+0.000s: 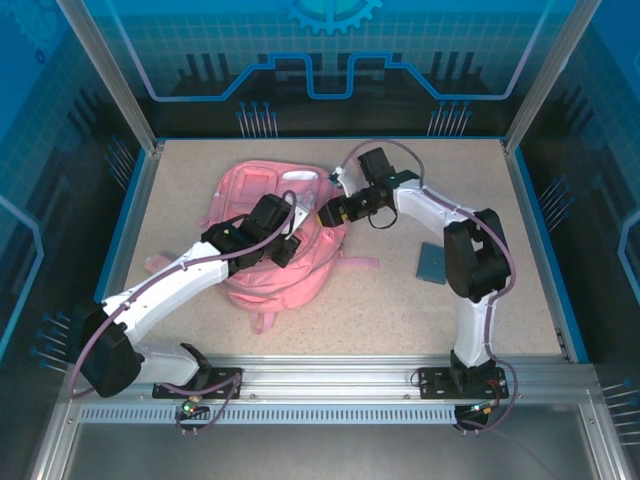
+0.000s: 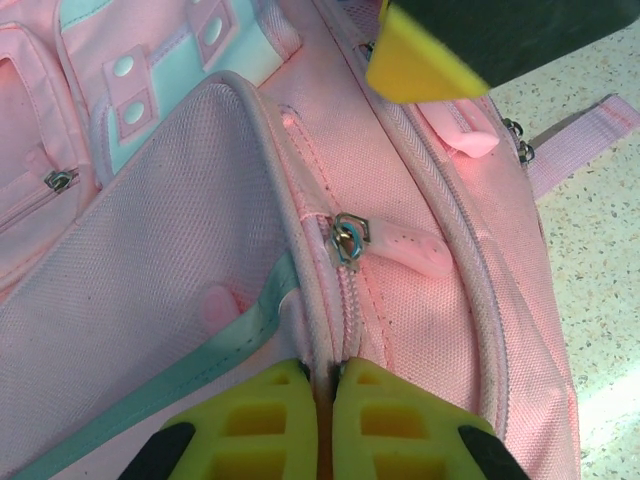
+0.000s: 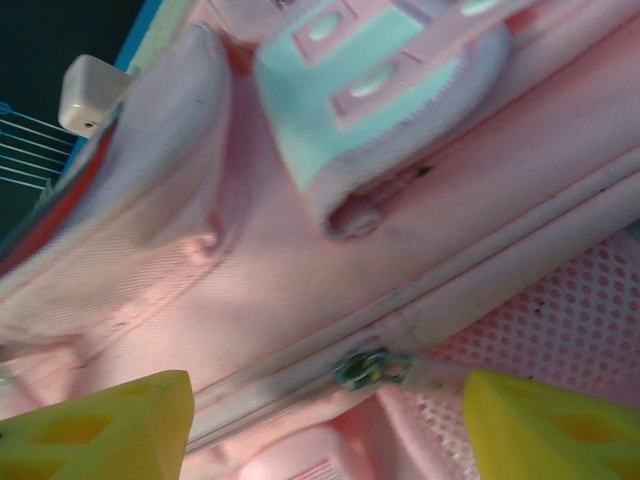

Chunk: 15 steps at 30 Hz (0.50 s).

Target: Pack books, pencil case, and school supplies into a backpack

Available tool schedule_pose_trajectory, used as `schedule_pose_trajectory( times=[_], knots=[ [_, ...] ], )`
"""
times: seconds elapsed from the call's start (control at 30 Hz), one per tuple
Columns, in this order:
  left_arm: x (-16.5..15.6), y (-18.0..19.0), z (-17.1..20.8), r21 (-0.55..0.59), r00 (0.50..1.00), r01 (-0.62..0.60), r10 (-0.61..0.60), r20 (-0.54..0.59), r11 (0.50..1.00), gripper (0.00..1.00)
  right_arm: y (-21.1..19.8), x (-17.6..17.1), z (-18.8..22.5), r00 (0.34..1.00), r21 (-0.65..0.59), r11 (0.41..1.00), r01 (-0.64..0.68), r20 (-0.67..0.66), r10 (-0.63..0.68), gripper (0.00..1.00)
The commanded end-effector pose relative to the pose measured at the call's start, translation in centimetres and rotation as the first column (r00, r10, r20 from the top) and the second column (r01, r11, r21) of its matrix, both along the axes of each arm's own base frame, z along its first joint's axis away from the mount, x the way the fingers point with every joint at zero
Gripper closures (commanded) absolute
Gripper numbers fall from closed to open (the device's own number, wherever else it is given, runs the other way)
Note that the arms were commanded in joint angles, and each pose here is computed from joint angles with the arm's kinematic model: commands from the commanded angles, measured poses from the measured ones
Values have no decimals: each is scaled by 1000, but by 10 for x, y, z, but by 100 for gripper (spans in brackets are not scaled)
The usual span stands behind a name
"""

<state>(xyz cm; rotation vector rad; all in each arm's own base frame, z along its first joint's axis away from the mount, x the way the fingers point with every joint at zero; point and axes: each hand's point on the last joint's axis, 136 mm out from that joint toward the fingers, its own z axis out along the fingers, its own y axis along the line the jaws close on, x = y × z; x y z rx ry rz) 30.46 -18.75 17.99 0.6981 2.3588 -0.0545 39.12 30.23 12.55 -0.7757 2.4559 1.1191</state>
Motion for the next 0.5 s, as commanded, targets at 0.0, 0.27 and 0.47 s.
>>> schedule_pose_trajectory(
  times=[0.0,0.27,0.47],
  knots=[
    [9,-17,38,-105,991,52,-39,124,993,100,-4,5,-12,1000,-31,999,-11,-15,10,23],
    [9,-18,36,-108,992,56,-43,122,993,100,3,3,-11,998,12,999,-51,-31,51,22],
    [9,-18,34,-106,992,58,-45,119,993,99,3,7,-10,999,6,999,-49,-13,49,15]
  ],
)
